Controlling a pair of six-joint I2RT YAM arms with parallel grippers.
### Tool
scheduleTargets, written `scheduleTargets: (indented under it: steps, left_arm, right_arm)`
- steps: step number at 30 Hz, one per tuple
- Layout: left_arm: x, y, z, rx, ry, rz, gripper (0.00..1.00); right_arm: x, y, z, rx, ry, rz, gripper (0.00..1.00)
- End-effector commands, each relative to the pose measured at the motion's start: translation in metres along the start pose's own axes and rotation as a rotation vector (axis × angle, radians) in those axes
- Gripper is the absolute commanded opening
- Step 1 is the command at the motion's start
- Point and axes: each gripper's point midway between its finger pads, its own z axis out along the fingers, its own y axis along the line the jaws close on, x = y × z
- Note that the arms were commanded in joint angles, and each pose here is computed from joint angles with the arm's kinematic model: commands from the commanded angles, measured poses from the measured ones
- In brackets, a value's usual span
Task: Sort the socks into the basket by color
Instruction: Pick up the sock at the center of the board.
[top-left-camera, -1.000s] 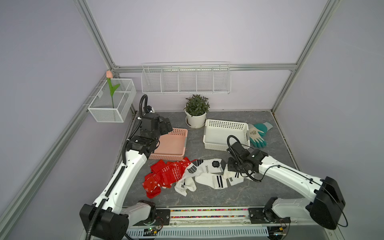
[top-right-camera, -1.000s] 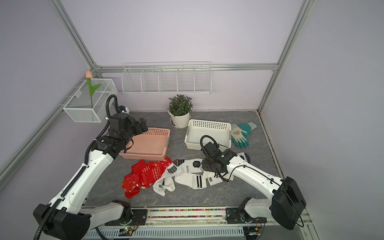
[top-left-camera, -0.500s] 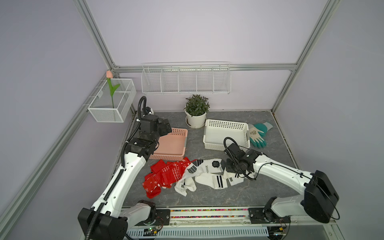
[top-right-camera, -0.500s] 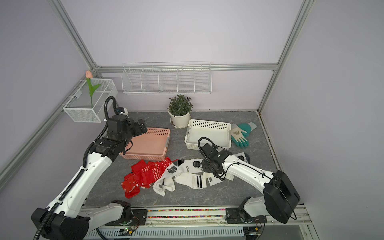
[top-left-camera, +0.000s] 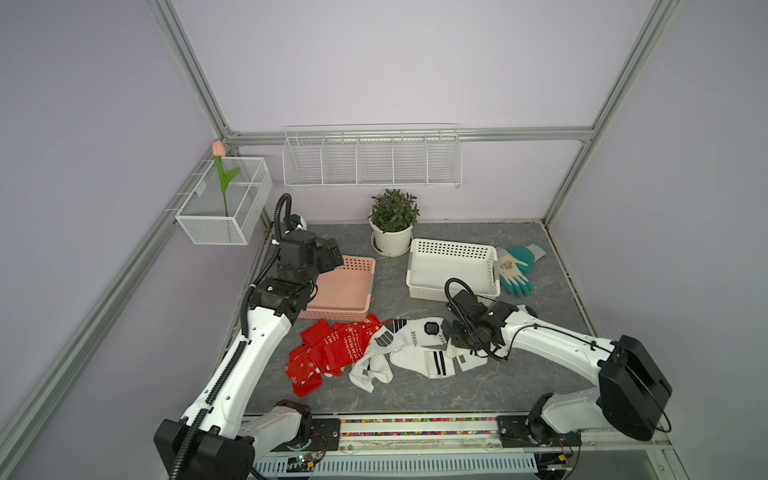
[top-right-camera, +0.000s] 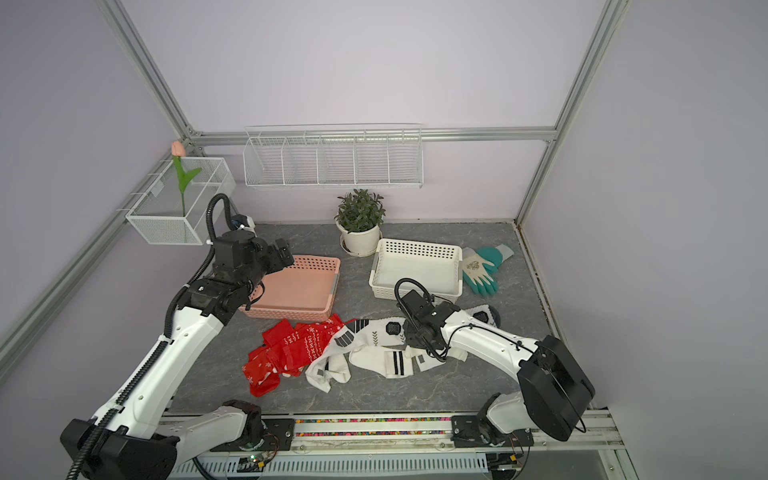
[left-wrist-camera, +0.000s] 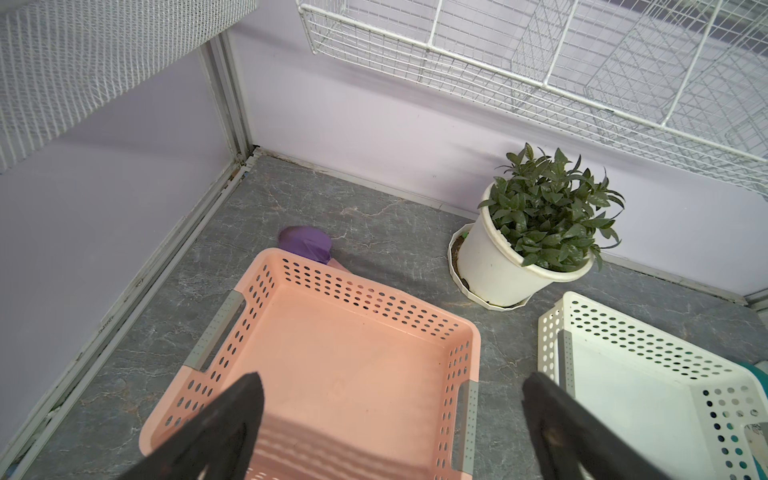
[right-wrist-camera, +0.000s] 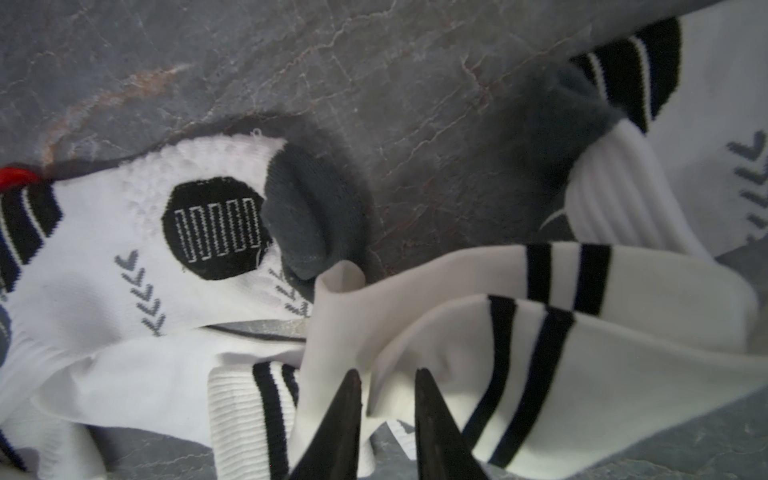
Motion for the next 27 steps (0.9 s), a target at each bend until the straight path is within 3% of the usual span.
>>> scheduleTargets:
  steps: [1, 8, 13, 27]
  left_arm:
    - [-0.002, 0.002, -0.004, -0.005, -0.019, -0.010, 0.99]
    - [-0.002, 0.002, -0.003, -0.012, -0.018, -0.007, 0.99]
    - [-0.001, 0.003, -0.002, -0.015, -0.015, -0.006, 0.99]
    - [-0.001, 0.004, -0.003, -0.024, -0.014, -0.014, 0.99]
  right_arm:
    - [0.004, -0.005, 0.008, 0.017, 0.019, 0.014, 0.22]
    - [0.004, -0.004, 0.013, 0.019, 0.024, 0.007, 0.21]
    - [0.003, -0.003, 0.013, 0.015, 0.024, -0.005, 0.07]
    - [0.002, -0.012, -0.023, 0.002, -0.005, -0.057, 0.07]
